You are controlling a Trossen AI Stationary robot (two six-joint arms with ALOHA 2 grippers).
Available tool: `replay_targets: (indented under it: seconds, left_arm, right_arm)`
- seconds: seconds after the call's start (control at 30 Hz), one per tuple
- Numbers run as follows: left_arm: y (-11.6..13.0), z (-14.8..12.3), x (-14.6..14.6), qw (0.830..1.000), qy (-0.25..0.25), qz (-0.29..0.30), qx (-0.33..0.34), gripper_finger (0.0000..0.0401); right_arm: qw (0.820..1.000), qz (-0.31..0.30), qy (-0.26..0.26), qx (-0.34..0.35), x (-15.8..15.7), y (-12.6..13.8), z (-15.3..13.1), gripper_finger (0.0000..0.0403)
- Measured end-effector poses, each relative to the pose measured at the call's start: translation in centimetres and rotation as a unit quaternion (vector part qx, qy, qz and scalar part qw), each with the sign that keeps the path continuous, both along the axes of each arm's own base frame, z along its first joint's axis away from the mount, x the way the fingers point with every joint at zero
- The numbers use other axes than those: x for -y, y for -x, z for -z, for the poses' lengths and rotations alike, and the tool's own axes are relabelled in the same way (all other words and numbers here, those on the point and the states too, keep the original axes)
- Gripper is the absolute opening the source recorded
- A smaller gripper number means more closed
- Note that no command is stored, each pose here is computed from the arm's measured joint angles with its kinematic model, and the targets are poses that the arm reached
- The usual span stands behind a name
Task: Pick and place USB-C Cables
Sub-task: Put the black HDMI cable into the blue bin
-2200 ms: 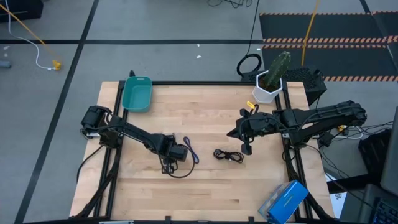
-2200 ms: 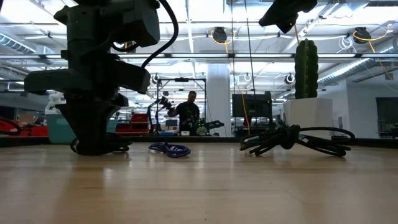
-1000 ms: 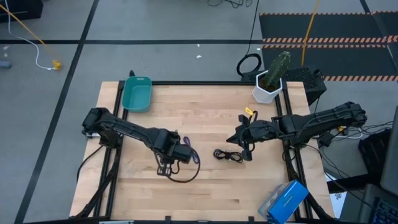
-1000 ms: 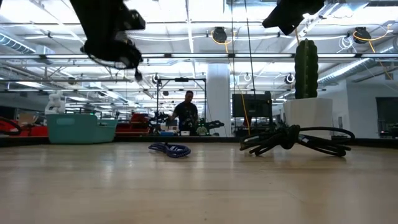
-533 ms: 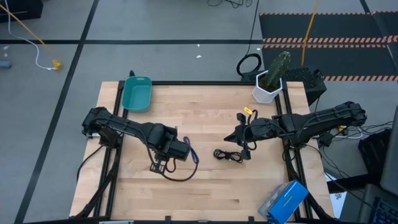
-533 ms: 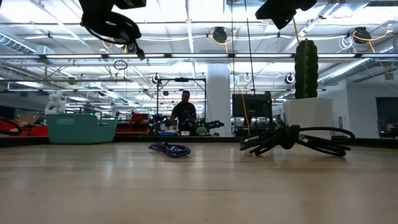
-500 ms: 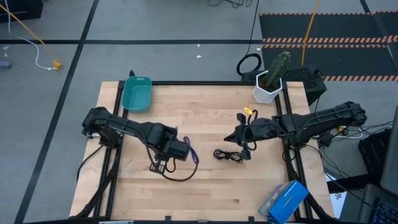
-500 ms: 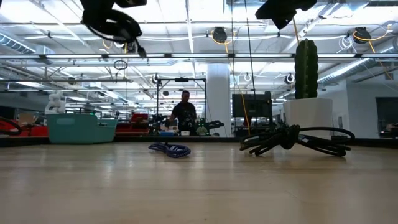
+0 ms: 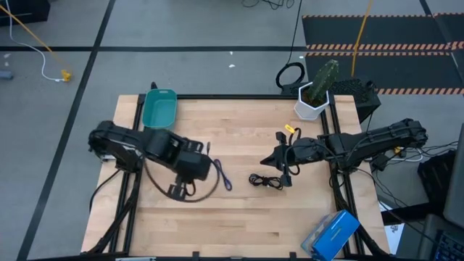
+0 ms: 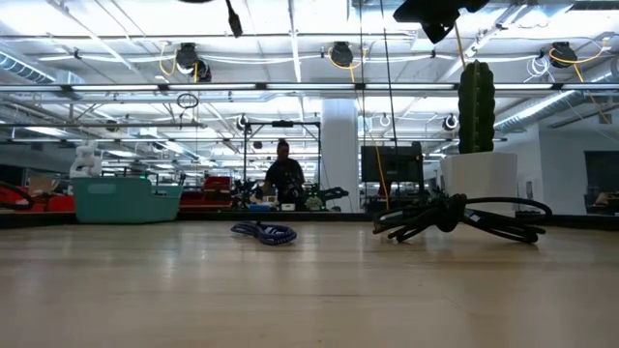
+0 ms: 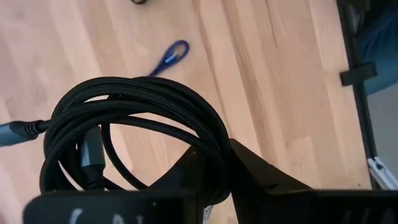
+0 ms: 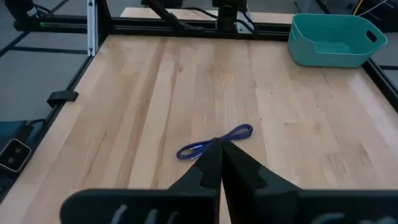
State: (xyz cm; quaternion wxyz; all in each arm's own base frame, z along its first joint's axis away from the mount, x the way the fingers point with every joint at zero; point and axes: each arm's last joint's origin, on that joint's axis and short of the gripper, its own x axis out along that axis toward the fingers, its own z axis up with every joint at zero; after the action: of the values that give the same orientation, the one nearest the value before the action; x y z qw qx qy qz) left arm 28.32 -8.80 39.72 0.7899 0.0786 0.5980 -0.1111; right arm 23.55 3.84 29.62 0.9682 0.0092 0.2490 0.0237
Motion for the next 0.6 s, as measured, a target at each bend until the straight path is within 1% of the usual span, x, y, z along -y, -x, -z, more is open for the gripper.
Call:
replay_targets:
  seconds: [0.23, 0.37, 0.47, 0.6]
  left_arm:
    - [4.0, -3.5, -1.6, 0.997, 0.029, -0.046, 0.062, 0.0051]
    - [5.9, -4.8, -2.2, 0.994, 0.029, -0.054, 0.094, 0.0051]
    - [6.9, -5.5, -2.8, 0.991, 0.028, -0.061, 0.112, 0.0051]
    - [7.7, -6.1, -3.7, 0.989, 0.023, -0.065, 0.127, 0.0051]
  right_arm:
    - [1.000, 0.001, -0.001, 0.000, 0.0, 0.0, 0.0, 0.0000]
    - [1.000, 0.001, -0.001, 0.000, 0.0, 0.0, 0.0, 0.0000]
    - [1.000, 0.000, 0.000, 0.000, 0.0, 0.0, 0.0, 0.0000]
    - [1.000, -0.006, 0.011, 0.001, 0.0, 0.0, 0.0, 0.0000]
